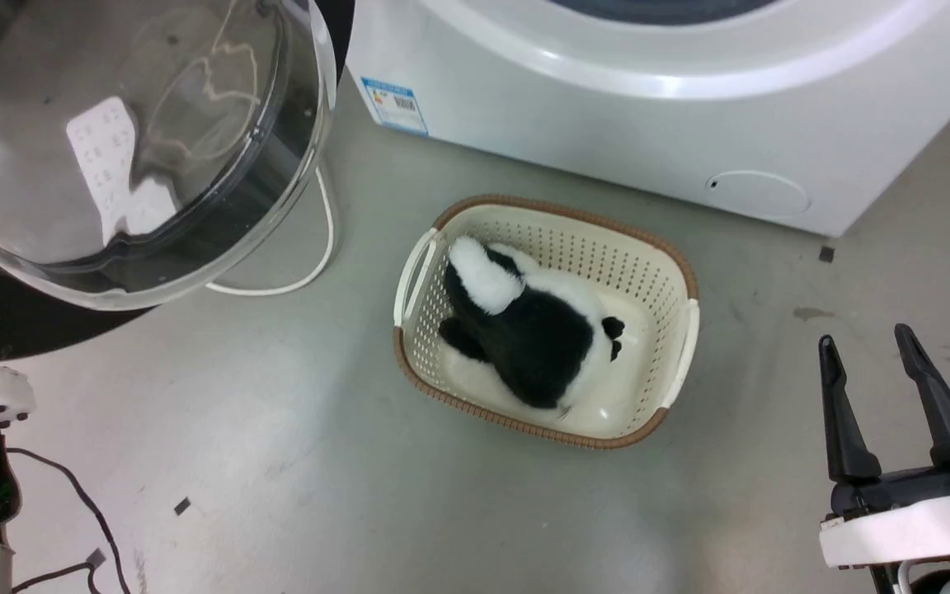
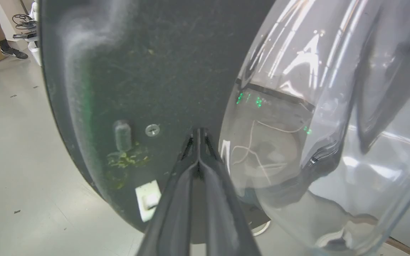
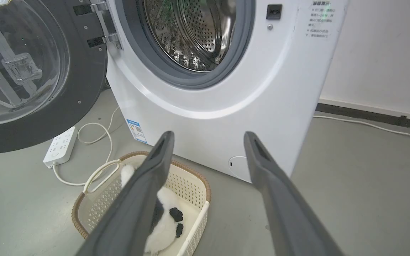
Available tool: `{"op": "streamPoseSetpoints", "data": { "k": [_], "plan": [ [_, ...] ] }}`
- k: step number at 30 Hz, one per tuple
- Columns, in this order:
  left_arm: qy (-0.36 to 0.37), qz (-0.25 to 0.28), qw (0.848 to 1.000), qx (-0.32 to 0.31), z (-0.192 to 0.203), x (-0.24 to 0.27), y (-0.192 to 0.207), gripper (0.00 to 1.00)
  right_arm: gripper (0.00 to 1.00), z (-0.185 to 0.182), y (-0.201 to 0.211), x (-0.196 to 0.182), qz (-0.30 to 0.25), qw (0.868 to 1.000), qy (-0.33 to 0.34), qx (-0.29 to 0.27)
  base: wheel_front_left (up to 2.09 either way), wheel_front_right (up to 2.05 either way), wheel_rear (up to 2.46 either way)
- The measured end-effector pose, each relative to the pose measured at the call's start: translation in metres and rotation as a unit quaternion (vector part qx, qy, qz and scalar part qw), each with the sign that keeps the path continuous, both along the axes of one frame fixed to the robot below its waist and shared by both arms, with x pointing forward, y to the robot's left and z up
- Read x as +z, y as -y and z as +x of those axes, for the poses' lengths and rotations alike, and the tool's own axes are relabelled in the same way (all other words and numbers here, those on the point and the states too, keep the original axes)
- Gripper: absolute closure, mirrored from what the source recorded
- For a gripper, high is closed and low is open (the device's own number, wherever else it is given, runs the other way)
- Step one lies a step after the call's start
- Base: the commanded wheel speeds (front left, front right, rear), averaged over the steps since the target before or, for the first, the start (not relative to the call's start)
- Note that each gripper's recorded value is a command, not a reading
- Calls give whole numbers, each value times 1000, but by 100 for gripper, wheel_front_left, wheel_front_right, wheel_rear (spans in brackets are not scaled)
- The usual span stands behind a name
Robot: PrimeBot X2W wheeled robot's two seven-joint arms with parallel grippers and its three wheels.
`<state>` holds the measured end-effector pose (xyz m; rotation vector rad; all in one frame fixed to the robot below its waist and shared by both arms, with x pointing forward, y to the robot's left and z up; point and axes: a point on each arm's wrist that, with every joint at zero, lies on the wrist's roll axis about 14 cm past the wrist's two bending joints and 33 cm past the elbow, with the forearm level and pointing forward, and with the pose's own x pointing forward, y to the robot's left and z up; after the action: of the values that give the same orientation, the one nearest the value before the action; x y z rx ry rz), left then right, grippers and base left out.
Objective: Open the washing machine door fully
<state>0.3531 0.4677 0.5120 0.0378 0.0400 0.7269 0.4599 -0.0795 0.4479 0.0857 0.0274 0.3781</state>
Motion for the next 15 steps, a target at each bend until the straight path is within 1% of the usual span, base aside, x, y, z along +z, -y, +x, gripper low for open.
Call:
{"op": "streamPoseSetpoints", "data": {
  "k": [3, 6, 11, 15],
  "plan": [
    [8, 12, 1000, -11, 2, 6, 6, 100, 0, -2, 4, 9, 2, 1000, 13, -7, 0, 0, 0],
    [27, 24, 999, -37, 7, 17, 22, 100, 0, -4, 10, 20, 3, 999, 26, -19, 0, 0, 0],
    [81, 48, 990, -109, 19, 46, 78, 100, 0, -10, 20, 44, 8, 998, 56, -38, 0, 0, 0],
    [118, 41, 978, -168, 20, 57, 130, 100, 0, -19, 28, 64, 9, 996, 78, -52, 0, 0, 0]
  ]
}}
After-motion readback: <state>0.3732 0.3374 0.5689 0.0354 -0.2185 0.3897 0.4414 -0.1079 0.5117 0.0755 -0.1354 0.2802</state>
